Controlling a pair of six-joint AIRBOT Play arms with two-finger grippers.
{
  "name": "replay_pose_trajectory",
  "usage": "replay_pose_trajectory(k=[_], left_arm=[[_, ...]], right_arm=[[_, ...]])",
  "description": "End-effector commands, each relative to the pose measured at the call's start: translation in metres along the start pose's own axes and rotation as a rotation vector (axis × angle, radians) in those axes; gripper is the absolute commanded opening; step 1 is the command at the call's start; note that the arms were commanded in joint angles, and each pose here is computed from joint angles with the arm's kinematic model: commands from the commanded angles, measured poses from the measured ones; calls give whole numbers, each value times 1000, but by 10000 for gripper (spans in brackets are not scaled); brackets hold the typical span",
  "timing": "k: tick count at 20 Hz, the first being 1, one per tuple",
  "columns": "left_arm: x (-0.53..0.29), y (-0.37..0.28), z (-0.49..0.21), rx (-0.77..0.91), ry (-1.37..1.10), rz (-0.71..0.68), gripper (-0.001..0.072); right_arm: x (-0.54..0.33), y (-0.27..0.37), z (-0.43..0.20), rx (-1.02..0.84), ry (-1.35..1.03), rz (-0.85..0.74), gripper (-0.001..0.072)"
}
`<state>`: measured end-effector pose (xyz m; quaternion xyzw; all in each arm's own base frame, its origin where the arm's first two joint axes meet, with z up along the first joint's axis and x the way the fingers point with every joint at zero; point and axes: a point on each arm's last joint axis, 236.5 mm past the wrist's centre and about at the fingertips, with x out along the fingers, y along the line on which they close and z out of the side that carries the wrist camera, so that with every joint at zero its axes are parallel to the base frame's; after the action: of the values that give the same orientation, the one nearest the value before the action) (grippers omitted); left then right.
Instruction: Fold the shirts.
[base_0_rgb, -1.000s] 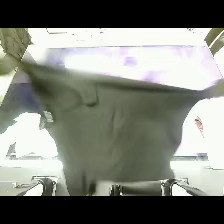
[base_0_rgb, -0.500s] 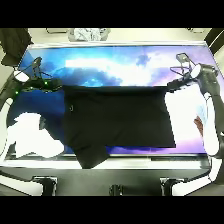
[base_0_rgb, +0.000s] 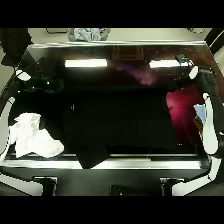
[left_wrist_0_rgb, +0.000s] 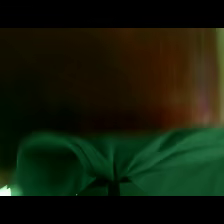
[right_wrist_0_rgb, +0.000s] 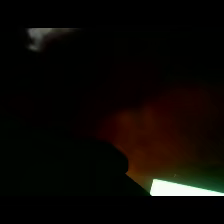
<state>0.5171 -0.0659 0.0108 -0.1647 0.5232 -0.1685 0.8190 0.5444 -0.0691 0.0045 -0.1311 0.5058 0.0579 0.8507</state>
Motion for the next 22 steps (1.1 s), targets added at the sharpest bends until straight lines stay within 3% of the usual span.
replay_pose_trajectory(k=[1,6,11,12,13,14,15,19,22], left_arm=[[-13,14,-77,-10,314,91,32],[8,6,-141,-55,500,88,33],[13,7,-155,-82,537,106,33],[11,9,-154,-119,531,108,44],[9,6,-153,-153,529,84,239],[4,0,-150,-177,532,47,565],[-4,-4,-148,-189,538,24,597],[-47,-7,-147,-167,494,15,592],[-51,-11,-211,-188,532,7,591]], right_arm=[[-6,29,-68,-79,277,132,45],[8,49,-106,-100,418,224,45],[11,58,-114,-89,450,263,44],[10,58,-114,-88,449,261,84],[10,56,-110,-65,438,250,319],[4,54,-105,-69,426,244,567],[-6,50,-99,-80,420,237,592],[-62,26,-133,-18,536,296,576],[-84,10,-174,85,622,329,569]])
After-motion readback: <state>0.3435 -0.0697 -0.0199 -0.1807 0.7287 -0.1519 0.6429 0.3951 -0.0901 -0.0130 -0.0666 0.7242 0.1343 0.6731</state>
